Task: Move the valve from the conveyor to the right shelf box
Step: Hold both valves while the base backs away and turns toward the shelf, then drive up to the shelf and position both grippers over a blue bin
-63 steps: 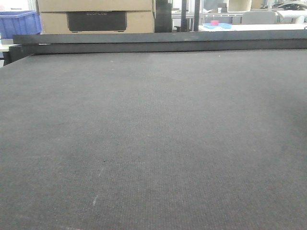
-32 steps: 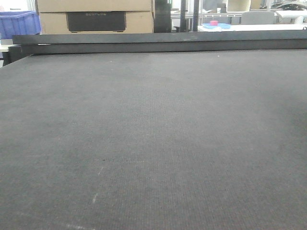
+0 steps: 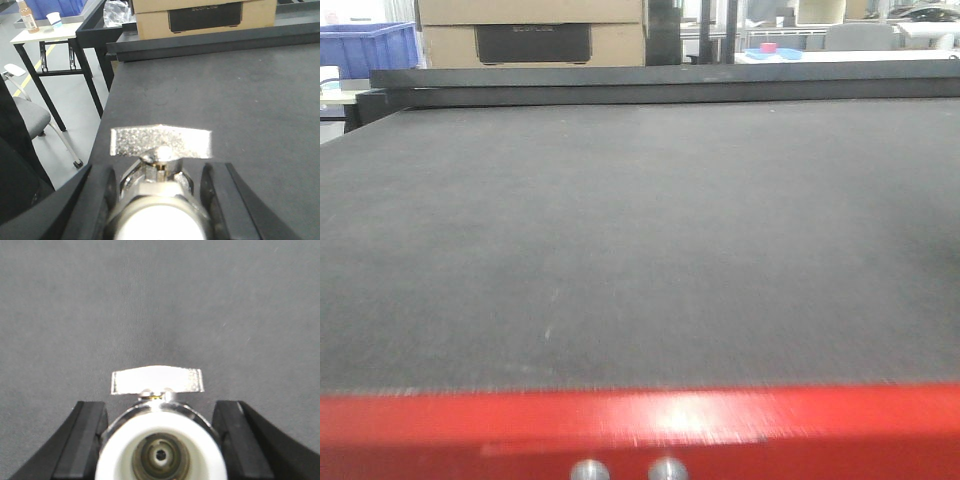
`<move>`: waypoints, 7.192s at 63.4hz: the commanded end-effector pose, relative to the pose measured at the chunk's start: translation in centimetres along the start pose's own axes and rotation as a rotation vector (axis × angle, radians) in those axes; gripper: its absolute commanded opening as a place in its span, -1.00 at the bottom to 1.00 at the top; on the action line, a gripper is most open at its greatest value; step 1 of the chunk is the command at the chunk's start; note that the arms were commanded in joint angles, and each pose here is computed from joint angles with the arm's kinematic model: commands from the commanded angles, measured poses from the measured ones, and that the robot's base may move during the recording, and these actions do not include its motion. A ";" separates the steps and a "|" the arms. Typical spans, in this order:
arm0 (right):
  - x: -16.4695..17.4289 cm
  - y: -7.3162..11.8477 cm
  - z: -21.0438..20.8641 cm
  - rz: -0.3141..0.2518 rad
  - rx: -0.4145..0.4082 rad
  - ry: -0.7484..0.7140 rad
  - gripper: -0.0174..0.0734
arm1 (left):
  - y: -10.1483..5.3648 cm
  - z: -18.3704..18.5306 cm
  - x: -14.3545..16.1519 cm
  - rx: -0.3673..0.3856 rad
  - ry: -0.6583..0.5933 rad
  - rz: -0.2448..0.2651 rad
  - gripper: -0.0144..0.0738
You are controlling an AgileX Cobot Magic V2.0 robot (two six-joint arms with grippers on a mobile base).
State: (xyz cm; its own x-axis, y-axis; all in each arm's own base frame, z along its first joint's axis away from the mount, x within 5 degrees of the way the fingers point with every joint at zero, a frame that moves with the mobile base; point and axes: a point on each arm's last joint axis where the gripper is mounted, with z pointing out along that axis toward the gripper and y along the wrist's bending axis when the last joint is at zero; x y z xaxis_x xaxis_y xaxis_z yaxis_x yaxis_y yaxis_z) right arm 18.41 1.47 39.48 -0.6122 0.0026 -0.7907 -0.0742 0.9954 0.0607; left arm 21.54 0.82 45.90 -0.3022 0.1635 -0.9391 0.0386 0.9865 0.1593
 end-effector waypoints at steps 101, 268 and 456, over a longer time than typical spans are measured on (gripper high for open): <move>-2.3 0.0 -0.8 -0.010 0.006 -0.256 -0.98 | 0.0 -0.5 -0.7 -0.004 -0.056 -0.010 -0.93; -2.3 0.0 -0.8 -0.010 0.006 -0.262 -0.98 | 0.0 -0.5 -0.7 -0.004 -0.056 -0.010 -0.93; -2.3 0.0 -0.8 -0.010 0.006 -0.262 -0.98 | 0.0 -0.5 -0.7 -0.004 -0.056 -0.010 -0.93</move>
State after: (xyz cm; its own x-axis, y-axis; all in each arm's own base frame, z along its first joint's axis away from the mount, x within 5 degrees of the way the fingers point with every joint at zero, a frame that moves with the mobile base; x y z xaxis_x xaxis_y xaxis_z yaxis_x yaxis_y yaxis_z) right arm 19.27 1.45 40.74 -0.4687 0.0199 -0.8831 -0.0733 0.9954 0.0613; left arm 21.52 0.79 45.85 -0.3073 0.1616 -0.9378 0.0402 0.9868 0.1569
